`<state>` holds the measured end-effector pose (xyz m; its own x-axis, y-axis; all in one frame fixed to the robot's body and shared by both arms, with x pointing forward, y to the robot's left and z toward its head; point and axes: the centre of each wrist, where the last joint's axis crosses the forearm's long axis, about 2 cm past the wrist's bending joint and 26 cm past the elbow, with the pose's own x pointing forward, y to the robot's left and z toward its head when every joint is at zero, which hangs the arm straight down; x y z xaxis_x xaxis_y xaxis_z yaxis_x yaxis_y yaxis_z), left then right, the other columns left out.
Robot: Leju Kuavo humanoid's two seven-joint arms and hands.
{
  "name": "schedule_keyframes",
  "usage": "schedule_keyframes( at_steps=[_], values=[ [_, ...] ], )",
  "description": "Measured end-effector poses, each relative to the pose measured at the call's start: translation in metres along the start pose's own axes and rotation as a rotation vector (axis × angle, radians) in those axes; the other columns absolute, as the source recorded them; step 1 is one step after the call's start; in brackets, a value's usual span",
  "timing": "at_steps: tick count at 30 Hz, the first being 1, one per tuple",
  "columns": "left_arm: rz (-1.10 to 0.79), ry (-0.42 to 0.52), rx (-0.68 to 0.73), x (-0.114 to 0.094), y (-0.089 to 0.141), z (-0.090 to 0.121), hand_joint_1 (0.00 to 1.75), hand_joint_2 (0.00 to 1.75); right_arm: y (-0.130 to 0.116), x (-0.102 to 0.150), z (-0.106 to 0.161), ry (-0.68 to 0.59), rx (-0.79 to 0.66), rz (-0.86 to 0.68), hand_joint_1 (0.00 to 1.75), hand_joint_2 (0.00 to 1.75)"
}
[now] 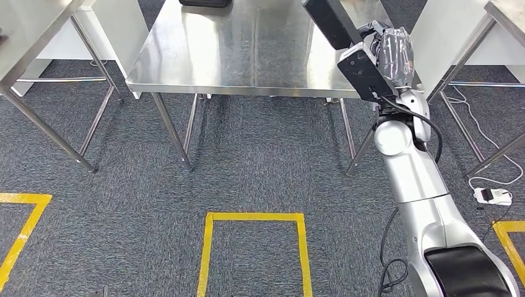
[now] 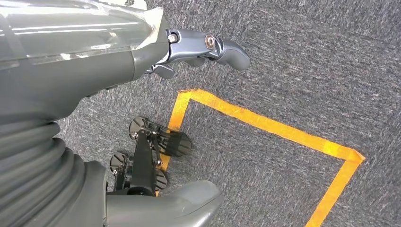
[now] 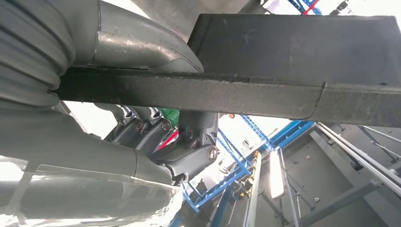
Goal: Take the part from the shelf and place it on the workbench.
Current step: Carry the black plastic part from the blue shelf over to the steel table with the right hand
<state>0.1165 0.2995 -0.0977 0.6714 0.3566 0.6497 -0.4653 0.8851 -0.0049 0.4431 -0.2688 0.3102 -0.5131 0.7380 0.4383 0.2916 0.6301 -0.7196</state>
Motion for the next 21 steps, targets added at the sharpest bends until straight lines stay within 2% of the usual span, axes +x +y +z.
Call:
schedule_keyframes(
  at_steps=[21],
  values=[
    [-0.129, -0.045, -0.074, 0.005, 0.000, -0.003, 0.00, 1.75, -0.011, -0.016, 0.002, 0.006, -0.016, -0.007, 1.75, 1.75]
  ],
)
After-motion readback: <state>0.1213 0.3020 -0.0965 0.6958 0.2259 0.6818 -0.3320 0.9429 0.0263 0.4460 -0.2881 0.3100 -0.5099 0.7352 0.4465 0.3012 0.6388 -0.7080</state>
